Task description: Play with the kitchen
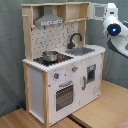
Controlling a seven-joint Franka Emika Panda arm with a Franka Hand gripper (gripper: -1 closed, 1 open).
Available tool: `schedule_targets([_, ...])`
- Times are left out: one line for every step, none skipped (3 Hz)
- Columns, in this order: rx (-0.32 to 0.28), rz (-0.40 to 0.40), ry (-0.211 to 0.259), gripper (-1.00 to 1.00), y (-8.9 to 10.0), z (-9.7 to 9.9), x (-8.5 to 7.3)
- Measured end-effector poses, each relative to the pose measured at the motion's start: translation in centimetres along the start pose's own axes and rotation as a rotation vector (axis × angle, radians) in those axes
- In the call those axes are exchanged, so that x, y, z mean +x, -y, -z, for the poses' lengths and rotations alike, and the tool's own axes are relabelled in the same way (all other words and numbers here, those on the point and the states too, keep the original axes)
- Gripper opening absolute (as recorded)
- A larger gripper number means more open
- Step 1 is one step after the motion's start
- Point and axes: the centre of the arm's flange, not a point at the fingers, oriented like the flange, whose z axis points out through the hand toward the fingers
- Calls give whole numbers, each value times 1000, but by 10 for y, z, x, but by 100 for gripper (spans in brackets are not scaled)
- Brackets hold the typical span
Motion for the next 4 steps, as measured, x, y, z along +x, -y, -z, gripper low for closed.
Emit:
schedule_targets([29, 30, -115, 100, 20, 59, 24])
schedule_targets([44, 86, -208, 100, 53, 106, 40])
schedule_targets([59, 166, -289, 100, 87, 147, 46])
schedule_targets([91, 259, -363, 100, 134, 189, 32])
